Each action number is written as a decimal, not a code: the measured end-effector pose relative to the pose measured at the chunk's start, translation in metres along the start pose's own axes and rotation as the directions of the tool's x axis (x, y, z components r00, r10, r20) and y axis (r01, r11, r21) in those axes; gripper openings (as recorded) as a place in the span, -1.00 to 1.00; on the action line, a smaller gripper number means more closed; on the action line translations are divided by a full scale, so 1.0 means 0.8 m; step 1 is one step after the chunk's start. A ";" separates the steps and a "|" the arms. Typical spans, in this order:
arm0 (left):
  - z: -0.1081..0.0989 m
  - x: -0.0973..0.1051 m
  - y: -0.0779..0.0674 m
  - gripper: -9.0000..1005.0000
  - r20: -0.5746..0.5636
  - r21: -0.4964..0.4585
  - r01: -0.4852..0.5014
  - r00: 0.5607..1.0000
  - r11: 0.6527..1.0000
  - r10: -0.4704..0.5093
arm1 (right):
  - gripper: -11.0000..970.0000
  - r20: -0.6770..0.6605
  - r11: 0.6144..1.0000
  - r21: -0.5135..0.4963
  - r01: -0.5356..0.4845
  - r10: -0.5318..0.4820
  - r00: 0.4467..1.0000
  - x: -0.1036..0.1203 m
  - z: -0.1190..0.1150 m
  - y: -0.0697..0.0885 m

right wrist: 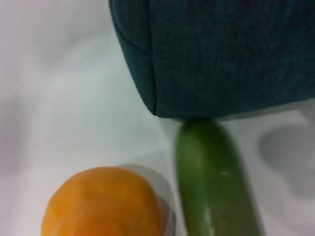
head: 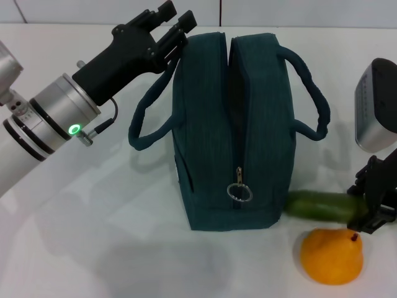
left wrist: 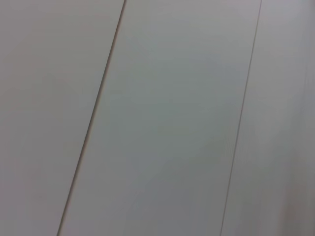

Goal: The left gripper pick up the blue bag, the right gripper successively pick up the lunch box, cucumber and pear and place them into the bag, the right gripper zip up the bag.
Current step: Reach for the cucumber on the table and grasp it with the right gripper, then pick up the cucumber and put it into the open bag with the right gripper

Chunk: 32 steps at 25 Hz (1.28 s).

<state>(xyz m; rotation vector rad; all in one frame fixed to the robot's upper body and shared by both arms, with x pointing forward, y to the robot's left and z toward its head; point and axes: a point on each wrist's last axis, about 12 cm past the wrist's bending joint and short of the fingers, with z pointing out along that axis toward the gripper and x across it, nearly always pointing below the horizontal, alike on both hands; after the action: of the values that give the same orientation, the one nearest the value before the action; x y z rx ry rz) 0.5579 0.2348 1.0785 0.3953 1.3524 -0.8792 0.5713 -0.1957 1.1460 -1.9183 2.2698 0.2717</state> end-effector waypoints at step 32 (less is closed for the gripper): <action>-0.009 0.001 -0.005 -0.04 0.004 0.031 0.002 1.000 1.000 -0.002 | 0.19 0.896 0.931 0.021 -0.363 0.143 0.420 0.157 -0.095 0.006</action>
<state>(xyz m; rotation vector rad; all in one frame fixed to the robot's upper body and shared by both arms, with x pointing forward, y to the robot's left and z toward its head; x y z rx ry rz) 0.5501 0.2366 1.0773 0.4155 1.3371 -0.9030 0.5453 -0.3337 1.1904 -0.8788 1.6838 0.8141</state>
